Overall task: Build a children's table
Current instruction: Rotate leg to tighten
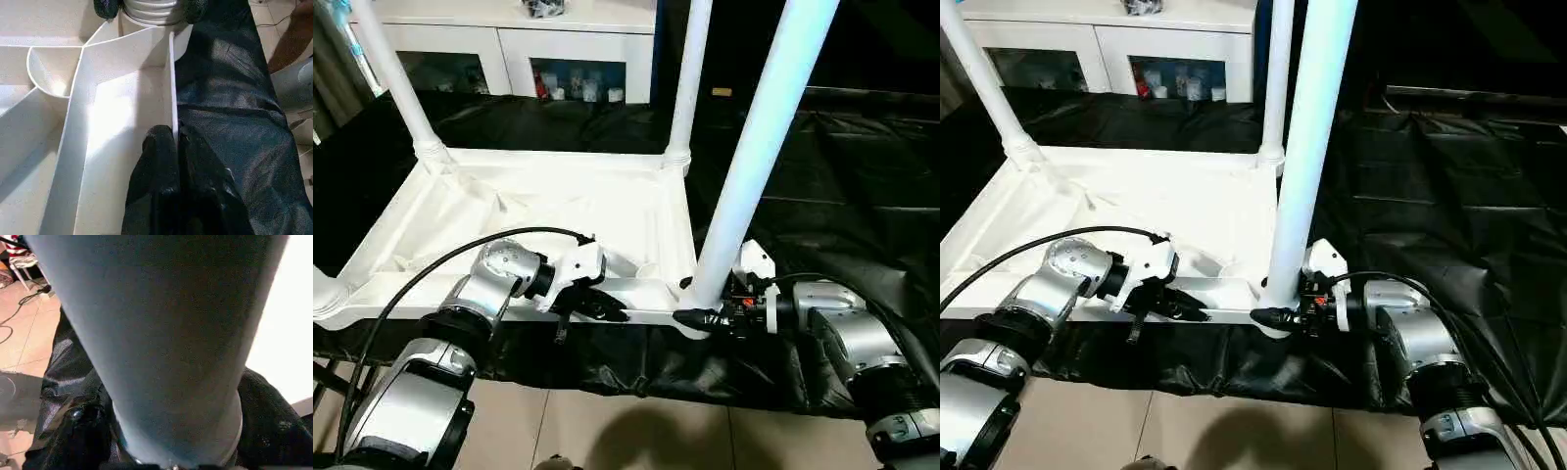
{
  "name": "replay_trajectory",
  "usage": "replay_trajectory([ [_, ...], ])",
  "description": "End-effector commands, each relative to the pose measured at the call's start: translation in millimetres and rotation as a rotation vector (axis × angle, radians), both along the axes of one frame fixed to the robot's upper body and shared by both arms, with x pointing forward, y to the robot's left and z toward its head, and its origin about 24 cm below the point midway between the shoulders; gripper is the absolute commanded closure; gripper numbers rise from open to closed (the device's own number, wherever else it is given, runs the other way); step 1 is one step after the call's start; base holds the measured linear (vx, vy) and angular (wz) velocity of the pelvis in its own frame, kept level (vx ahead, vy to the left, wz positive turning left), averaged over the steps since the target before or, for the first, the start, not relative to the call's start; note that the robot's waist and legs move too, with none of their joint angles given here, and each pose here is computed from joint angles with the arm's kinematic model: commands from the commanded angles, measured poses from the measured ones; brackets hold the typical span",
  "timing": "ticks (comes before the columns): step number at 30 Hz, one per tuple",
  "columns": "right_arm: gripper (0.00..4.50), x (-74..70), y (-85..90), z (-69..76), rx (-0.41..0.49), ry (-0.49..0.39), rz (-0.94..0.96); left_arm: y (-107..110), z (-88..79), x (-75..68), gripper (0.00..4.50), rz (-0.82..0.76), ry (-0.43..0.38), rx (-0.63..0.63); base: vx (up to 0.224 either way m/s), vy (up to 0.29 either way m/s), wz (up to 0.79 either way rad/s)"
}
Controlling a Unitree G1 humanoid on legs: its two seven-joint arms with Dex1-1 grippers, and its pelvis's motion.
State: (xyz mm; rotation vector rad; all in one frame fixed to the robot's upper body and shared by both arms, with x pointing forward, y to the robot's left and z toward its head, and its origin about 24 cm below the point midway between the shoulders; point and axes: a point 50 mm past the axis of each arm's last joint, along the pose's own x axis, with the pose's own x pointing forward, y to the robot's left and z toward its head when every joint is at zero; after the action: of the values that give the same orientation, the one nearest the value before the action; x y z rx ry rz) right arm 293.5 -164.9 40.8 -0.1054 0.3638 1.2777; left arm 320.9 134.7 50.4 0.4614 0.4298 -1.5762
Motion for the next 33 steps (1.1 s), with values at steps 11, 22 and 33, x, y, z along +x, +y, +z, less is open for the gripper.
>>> replay_trajectory([
  [11, 1.71, 21.0, 23.4, -30.3, -0.032, -0.018, -0.527, -48, -4.2, 16.4, 4.50, 0.232, -0.069, -0.031, 0.000, 0.000, 0.00],
  [22, 0.97, 34.1, 58.9, -33.6, 0.009, -0.080, -0.757, -87, -5.2, 14.6, 4.50, 0.257, -0.132, -0.045, 0.000, 0.000, 0.00],
  [33, 0.27, 25.5, 36.8, -18.4, 0.066, -0.105, -0.442, -54, -4.8, 6.4, 4.50, 0.094, -0.116, -0.046, 0.000, 0.000, 0.00],
])
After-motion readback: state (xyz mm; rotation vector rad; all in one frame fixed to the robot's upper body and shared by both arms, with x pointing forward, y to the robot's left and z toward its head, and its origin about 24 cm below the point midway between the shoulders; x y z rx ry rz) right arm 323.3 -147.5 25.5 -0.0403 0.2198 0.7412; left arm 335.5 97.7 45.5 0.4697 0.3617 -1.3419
